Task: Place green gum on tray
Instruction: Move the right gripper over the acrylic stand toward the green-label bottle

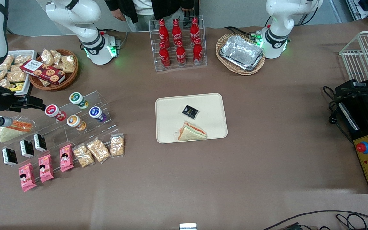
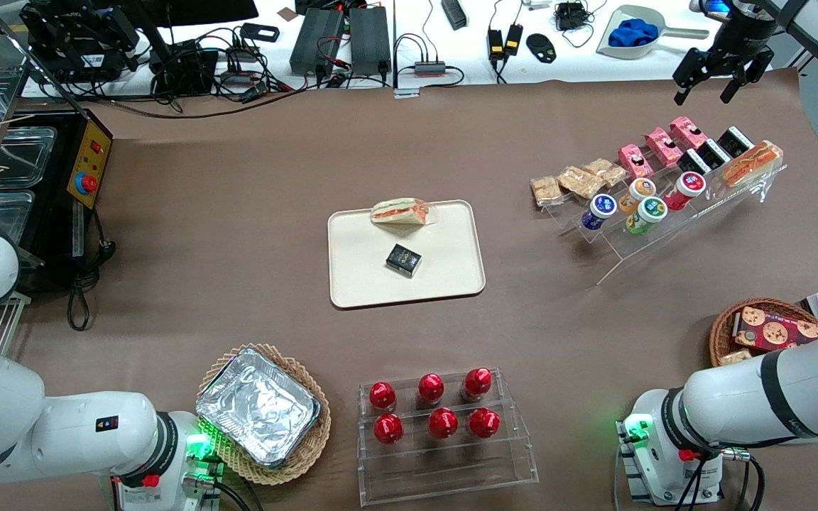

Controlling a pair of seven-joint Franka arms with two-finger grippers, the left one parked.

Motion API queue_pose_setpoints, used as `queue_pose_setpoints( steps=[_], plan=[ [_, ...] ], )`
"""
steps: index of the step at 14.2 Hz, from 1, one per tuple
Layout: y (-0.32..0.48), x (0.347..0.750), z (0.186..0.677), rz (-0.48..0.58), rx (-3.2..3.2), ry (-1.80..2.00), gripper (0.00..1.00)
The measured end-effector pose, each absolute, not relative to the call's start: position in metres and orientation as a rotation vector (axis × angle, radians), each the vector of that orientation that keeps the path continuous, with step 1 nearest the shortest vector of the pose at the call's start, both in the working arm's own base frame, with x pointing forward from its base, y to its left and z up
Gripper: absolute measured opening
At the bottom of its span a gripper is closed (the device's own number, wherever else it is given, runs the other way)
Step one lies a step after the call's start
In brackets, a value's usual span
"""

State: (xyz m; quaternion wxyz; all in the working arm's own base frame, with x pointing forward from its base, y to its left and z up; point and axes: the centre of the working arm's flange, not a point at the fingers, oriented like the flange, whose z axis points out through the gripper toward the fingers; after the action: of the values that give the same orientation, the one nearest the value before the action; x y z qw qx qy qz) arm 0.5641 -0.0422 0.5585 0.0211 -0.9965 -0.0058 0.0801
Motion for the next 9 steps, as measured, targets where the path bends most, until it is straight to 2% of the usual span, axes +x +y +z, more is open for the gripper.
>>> queue_pose_setpoints(
  steps=[5,9],
  plan=[
    [-0.060,0.560,0.566,0.233,-3.090,0.025,1.00],
    [-0.043,0.549,0.583,0.221,-3.089,-0.023,1.00]
  ],
)
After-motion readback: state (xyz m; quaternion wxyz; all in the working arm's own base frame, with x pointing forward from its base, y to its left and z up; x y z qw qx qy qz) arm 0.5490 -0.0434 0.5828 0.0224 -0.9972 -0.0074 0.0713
